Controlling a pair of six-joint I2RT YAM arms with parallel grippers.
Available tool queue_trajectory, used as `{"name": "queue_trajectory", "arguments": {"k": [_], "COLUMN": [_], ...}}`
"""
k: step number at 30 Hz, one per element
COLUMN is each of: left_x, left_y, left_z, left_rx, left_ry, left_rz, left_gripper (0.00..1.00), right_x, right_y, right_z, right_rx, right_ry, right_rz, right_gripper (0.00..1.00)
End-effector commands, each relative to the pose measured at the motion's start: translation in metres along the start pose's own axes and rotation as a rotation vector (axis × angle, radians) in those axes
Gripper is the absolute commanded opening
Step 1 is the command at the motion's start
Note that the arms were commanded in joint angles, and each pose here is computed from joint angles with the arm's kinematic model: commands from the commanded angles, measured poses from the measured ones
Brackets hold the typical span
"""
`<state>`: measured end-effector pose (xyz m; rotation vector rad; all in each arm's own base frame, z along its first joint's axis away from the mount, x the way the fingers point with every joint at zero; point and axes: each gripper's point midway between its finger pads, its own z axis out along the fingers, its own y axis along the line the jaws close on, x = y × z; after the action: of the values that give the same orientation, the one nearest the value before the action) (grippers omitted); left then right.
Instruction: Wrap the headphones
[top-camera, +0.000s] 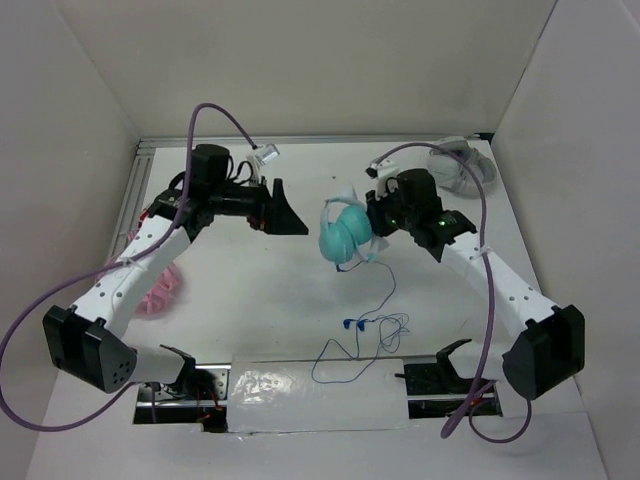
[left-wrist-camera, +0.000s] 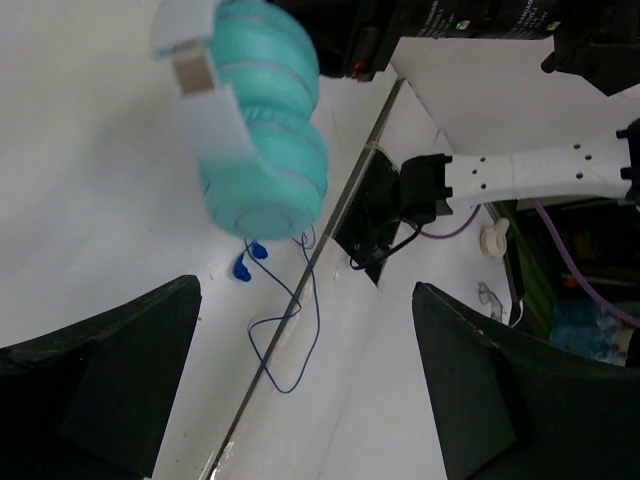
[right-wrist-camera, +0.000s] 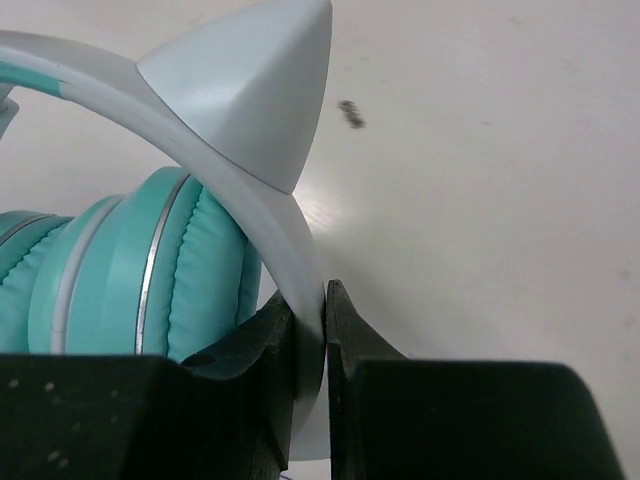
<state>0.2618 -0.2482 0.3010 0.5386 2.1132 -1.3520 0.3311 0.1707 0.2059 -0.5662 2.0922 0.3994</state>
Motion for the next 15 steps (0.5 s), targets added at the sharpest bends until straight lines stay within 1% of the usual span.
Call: {"name": "queue_trajectory", "arguments": {"k": [1, 3, 4, 5, 7, 8, 9, 11, 13, 15], "left_x": [-0.008, -0.006, -0.007, -0.003, -0.004, -0.001, 0.002, 0.006, 0.013, 0.018], "left_y": [-0.024, -0.016, -0.018, -0.011, -0.012, -0.008, -0.012, -0.006, -0.001, 0.002], "left_z": [0.012, 0.022, 0.026, 0.032, 0.037, 0.042, 0.044, 0.048, 0.051, 0.051], "left_rx": [0.07, 0.035, 0.029, 0.005, -0.011, -0.019, -0.021, -0.066, -0.116, -0.152], "left_ry": [0.017, 0.04, 0.049, 0.074, 0.086, 0.104, 0.123, 0.131, 0.145, 0.156], "left_rz": [0.118, 0.091, 0.096, 0.069, 0.076, 0.069, 0.068, 0.059, 0.045, 0.028], "left_gripper": [0.99, 0.99, 0.99, 0.99, 0.99, 0.97, 0.95, 0.91, 0.9, 0.87], "right_x": [-0.051, -0.052, -0.052, -0.054, -0.058, -0.058, -0.063, -0.069, -0.07, -0.072], "right_y": [0.056, 0.073, 0.076, 0.081, 0.088, 0.089, 0.09, 0.089, 0.089, 0.089], "right_z": [-0.011, -0.015, -0.016, -0.019, -0.027, -0.03, -0.034, -0.041, -0.043, -0.045], "right_rx": [-0.183, -0.202, -0.204, -0.216, -0.229, -0.229, -0.223, -0.21, -0.197, -0.187], "right_ry": [-0.149, -0.157, -0.163, -0.17, -0.191, -0.194, -0.21, -0.227, -0.23, -0.236], "right_rz": [-0.098, -0.129, -0.135, -0.143, -0.153, -0.157, -0.156, -0.156, -0.156, -0.154], "right_gripper": [0.0, 0.0, 0.0, 0.0, 0.0, 0.0, 0.0, 0.0, 0.0, 0.0]}}
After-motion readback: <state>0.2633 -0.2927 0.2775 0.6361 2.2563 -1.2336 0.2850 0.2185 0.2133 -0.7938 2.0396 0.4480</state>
